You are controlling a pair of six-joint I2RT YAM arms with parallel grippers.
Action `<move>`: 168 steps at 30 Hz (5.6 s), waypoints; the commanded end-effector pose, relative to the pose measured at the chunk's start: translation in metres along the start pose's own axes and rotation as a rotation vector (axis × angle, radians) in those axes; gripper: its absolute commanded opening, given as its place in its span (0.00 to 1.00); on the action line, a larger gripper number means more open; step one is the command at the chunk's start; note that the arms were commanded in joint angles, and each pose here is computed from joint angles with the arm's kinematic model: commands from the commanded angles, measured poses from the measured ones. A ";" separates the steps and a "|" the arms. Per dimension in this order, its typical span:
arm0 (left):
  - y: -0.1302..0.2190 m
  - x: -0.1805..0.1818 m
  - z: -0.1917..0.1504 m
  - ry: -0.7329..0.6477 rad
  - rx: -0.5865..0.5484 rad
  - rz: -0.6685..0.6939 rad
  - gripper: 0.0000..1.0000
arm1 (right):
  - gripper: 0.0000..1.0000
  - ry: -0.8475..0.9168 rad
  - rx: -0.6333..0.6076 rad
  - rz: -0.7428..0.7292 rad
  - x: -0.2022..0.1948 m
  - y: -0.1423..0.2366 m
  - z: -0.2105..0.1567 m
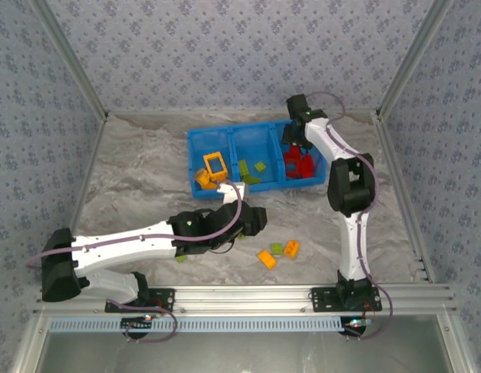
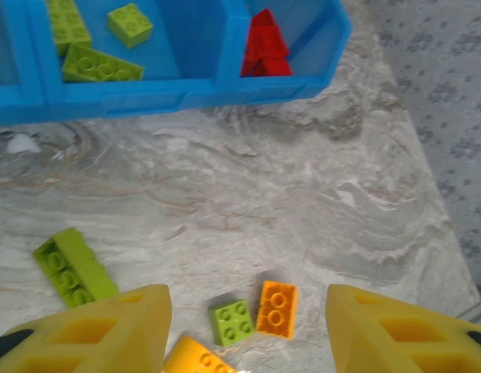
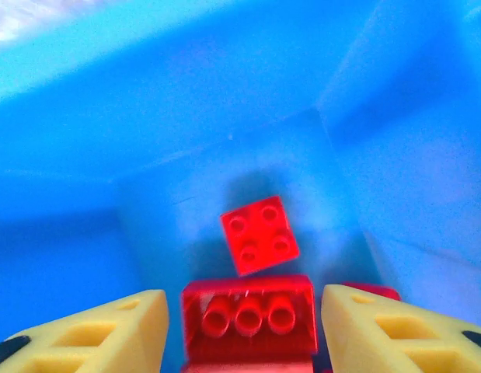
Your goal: Sort the legos into containers by color
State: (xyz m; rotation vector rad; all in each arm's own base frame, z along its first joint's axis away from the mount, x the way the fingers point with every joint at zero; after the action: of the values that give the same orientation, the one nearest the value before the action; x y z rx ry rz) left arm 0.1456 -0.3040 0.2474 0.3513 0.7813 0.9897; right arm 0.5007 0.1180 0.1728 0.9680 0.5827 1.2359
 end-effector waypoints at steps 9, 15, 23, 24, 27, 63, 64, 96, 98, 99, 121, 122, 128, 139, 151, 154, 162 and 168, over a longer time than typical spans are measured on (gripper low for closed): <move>0.070 0.121 -0.028 0.180 0.101 0.547 0.60 | 0.54 0.206 -0.357 0.314 0.018 0.231 -0.067; 0.088 0.196 -0.074 0.381 0.196 0.698 0.64 | 0.59 0.498 -0.262 0.783 0.027 0.267 -0.222; 0.071 0.231 -0.096 0.523 0.257 0.692 0.69 | 0.64 0.749 -0.106 1.063 0.020 0.282 -0.364; 0.066 0.231 -0.096 0.521 0.264 0.694 0.69 | 0.64 0.754 -0.100 1.059 0.022 0.281 -0.371; 0.051 0.226 -0.095 0.503 0.304 0.696 0.70 | 0.64 0.767 -0.074 1.057 0.032 0.279 -0.386; -0.006 0.240 -0.114 0.510 0.434 0.761 0.27 | 0.61 0.756 -0.095 0.951 0.049 0.272 -0.391; -0.004 0.239 -0.111 0.504 0.424 0.759 0.26 | 0.61 0.755 -0.099 0.944 0.048 0.272 -0.390; -0.200 0.060 0.167 -0.029 0.209 0.414 0.24 | 0.58 0.121 -0.416 0.560 -0.025 0.294 -0.187; -0.216 0.070 0.171 -0.026 0.200 0.417 0.24 | 0.58 0.123 -0.406 0.564 -0.026 0.293 -0.189; -0.223 0.075 0.172 -0.022 0.197 0.415 0.24 | 0.58 0.122 -0.399 0.569 -0.026 0.291 -0.191; -0.293 0.112 0.146 0.019 0.250 0.436 0.41 | 0.59 0.123 -0.315 0.582 -0.031 0.271 -0.212; -0.293 0.112 0.145 0.020 0.253 0.437 0.44 | 0.59 0.123 -0.314 0.582 -0.031 0.271 -0.212; -0.275 0.094 0.159 0.022 0.237 0.389 0.50 | 0.60 0.153 -0.295 0.574 -0.031 0.266 -0.217; -0.114 0.013 0.237 -0.007 -0.086 0.363 0.51 | 0.62 0.406 -0.054 0.539 -0.006 0.211 -0.284; 0.036 0.033 0.118 -0.025 0.040 0.228 0.53 | 0.76 0.464 0.252 0.567 0.050 0.148 -0.314; 0.051 0.042 0.072 -0.017 0.121 0.126 0.54 | 0.74 0.477 0.284 0.550 0.062 0.135 -0.315; 0.079 0.058 0.003 0.022 0.180 0.025 0.55 | 0.63 0.475 0.378 0.458 0.079 0.091 -0.324; 0.078 0.066 -0.015 0.064 0.175 0.019 0.55 | 0.53 0.486 0.390 0.410 0.089 0.074 -0.326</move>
State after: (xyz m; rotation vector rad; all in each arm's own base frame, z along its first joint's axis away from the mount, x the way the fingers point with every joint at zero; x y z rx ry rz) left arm 0.1086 -0.2036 0.2599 0.5284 0.8855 0.9441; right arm 0.2151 0.2942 0.0817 1.1520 1.0705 1.7845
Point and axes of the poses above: each hand's point on the last joint's axis, 136 mm out from that joint toward the fingers, its own y axis back along the fingers, its own x axis along the line the jaws close on, z = x × y, the point moved 6 cm from there along y, back along the fingers, and after that the axes turned 6 degrees about -y, right-handed, at the moved point
